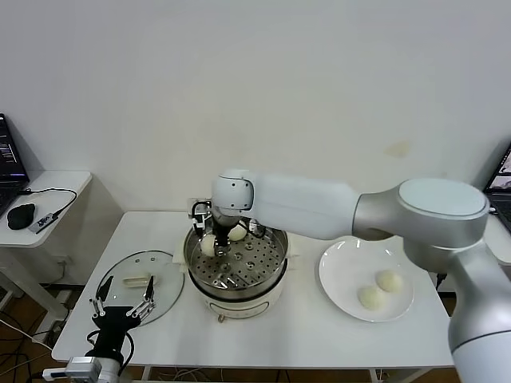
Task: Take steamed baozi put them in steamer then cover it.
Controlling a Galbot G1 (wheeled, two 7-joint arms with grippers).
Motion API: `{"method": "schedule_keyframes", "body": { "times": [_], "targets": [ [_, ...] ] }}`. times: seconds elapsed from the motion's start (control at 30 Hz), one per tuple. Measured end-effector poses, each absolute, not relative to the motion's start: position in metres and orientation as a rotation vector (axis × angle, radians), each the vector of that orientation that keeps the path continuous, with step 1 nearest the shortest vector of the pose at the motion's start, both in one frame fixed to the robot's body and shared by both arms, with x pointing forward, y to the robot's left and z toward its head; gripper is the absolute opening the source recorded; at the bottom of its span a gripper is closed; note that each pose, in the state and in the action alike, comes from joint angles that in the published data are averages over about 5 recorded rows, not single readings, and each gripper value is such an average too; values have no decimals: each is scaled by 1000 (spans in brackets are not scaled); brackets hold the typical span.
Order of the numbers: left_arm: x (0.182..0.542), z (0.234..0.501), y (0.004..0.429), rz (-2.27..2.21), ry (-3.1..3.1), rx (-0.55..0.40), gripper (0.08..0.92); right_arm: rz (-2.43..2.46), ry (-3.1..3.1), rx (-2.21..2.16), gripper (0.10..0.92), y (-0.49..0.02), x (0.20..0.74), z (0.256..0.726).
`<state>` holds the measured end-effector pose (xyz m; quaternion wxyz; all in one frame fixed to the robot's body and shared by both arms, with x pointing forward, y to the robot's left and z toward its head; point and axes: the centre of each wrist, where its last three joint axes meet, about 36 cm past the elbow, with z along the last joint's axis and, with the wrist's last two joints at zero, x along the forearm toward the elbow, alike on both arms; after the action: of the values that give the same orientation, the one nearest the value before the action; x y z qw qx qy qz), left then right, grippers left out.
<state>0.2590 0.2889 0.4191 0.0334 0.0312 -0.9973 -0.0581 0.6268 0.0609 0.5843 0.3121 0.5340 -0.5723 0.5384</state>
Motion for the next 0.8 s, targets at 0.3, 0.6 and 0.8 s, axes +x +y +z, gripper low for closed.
{"method": "schedule_keyframes", "body": {
  "times": [0.3,0.6,0.8],
  "targets": [
    [259,418,289,-177,-3067,97,823,1415,-1509,1401,759,58,629,586],
    [260,421,287,-176,-3075,92,823,1455,-1475,1429,822,20,637,627],
    [259,421,289,-191,-3070,83,823,1489,-1433,1469,823,-28,637,665]
  ]
}}
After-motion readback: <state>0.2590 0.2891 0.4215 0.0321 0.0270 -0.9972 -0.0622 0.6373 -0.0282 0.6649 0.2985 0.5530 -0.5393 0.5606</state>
